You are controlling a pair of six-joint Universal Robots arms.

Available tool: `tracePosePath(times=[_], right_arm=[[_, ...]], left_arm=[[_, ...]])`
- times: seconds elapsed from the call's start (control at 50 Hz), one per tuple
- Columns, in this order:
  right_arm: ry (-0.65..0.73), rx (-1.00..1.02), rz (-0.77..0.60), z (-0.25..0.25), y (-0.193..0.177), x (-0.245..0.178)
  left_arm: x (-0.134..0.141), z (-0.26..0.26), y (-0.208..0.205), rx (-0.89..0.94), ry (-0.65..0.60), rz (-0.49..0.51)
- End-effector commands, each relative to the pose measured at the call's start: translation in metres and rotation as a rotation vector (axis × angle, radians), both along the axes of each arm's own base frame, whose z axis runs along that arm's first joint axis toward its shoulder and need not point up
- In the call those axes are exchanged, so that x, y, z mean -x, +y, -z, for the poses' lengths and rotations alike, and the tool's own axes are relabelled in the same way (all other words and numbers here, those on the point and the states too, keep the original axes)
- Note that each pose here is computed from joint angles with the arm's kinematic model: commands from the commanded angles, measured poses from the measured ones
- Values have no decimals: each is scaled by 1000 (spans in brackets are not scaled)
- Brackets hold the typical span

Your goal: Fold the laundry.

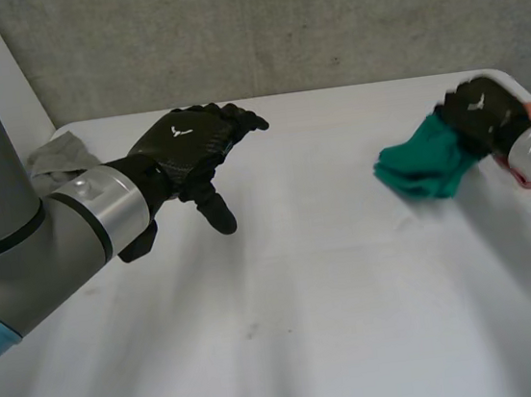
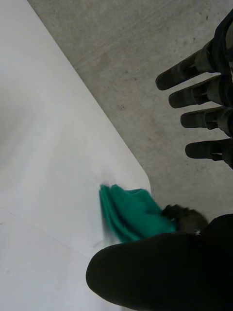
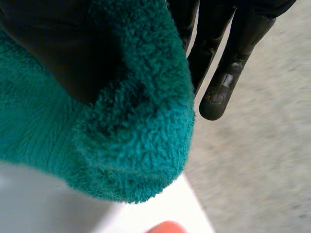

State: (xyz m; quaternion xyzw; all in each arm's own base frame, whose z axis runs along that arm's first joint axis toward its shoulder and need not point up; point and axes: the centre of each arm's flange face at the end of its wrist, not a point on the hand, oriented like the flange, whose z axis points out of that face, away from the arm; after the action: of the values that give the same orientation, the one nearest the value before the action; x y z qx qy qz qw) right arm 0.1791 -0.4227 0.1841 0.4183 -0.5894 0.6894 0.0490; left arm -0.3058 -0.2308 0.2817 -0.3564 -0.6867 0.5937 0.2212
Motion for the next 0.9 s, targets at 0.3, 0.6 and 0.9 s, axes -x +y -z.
tracePosePath(times=[0.3,0.6,0.9], right_arm=[[-361,331,147,-81,-124,94],[-98,26,329,79,-103,195],[-111,26,266,5,-76,183]], left_arm=[[2,-1,3,-5,17,2],[5,10,5,-51,23,5],[5,4,5,-24,37,6]])
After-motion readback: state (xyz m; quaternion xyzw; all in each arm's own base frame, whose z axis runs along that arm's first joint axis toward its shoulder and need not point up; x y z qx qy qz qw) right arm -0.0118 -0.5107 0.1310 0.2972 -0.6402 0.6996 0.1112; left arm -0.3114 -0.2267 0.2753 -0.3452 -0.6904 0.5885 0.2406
